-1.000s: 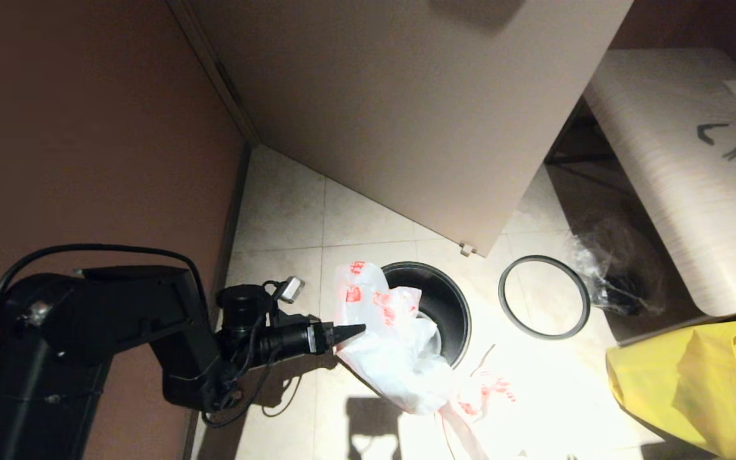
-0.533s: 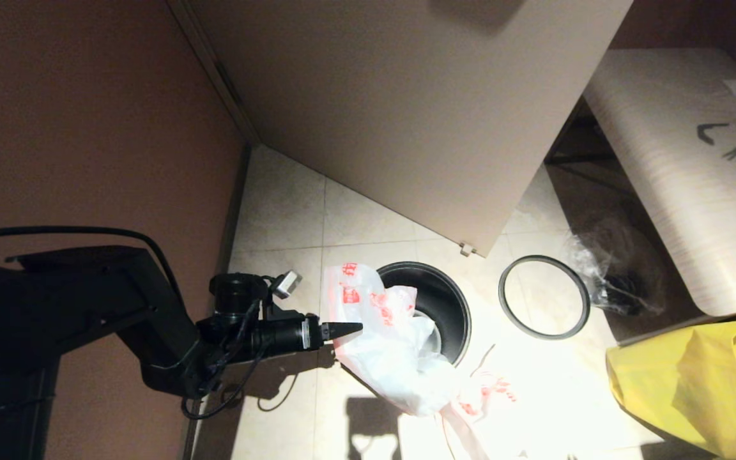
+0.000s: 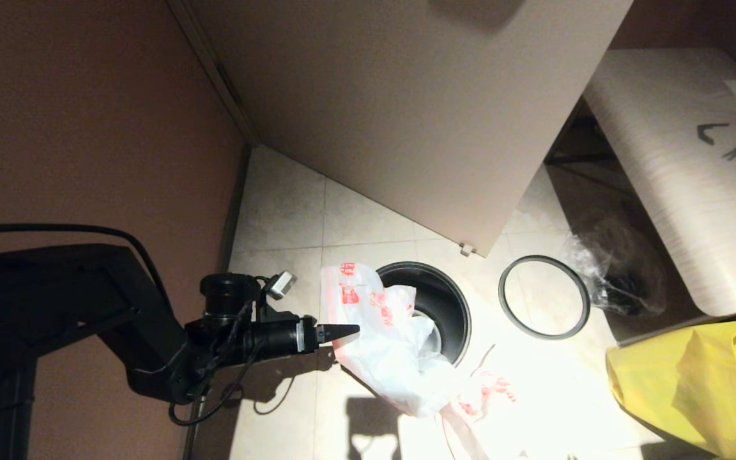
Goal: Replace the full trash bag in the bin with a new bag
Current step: Put the new garbage bag on the trash can
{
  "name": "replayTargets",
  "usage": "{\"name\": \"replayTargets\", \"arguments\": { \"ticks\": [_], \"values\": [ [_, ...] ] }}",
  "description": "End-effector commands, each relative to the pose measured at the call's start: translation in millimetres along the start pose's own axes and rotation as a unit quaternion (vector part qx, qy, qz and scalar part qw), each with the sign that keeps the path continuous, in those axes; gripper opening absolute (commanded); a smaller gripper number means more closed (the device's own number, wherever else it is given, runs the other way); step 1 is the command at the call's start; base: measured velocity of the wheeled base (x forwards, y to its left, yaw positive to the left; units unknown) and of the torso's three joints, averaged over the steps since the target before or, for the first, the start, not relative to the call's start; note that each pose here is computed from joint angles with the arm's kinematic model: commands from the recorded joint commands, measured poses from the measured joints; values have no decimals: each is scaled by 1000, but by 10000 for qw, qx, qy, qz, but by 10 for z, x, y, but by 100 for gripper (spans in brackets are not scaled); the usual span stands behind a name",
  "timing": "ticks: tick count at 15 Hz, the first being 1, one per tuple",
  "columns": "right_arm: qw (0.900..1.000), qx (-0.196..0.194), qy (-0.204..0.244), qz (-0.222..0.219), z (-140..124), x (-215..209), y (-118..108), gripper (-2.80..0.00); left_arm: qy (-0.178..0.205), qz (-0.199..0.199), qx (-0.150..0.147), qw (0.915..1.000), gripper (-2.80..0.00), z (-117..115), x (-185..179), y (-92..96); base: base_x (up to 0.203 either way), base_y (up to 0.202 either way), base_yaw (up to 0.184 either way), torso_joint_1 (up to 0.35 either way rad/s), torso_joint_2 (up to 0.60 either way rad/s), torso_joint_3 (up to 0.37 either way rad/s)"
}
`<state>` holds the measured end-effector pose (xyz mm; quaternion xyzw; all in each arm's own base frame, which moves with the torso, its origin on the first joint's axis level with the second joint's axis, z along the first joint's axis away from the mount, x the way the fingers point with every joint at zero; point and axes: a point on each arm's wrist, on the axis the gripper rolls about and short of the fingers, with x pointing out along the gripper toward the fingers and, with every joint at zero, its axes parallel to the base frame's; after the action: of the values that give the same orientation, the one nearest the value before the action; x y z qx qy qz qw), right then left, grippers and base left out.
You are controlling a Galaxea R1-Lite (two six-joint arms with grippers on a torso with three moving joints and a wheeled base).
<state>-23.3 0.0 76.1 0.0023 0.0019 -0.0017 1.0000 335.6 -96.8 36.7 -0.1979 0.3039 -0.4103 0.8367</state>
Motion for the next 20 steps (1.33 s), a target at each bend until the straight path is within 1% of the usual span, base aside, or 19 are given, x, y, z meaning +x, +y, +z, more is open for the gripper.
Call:
{"name": "replayTargets", "arguments": {
  "ticks": [1,5,9,10,15,17,20],
  "values": [
    [10000,0,4,2,0,1,0,-280,16,-36,5,10000,0,-19,-30,-41,0,0,0,0,0,0],
    [10000,0,4,2,0,1,0,-280,150,-136,7,9998,0,-84,7,-128,0,0,0,0,0,0],
    [10000,0,4,2,0,1,0,-280,205,-195,14,9996,0,-104,44,-166,0,0,0,0,0,0],
    [10000,0,4,2,0,1,0,-280,226,-212,5,9995,-280,-113,53,-179,0,0,0,0,0,0],
    [10000,0,4,2,0,1,0,-280,262,-235,13,9994,-280,-126,85,-183,0,0,0,0,0,0],
    [10000,0,4,2,0,1,0,-280,262,-285,60,9992,-280,-113,125,-203,0,0,0,0,0,0],
    [10000,0,4,2,0,1,0,-280,277,-491,180,9982,-280,-75,264,-313,0,0,0,0,0,0]
  ]
}}
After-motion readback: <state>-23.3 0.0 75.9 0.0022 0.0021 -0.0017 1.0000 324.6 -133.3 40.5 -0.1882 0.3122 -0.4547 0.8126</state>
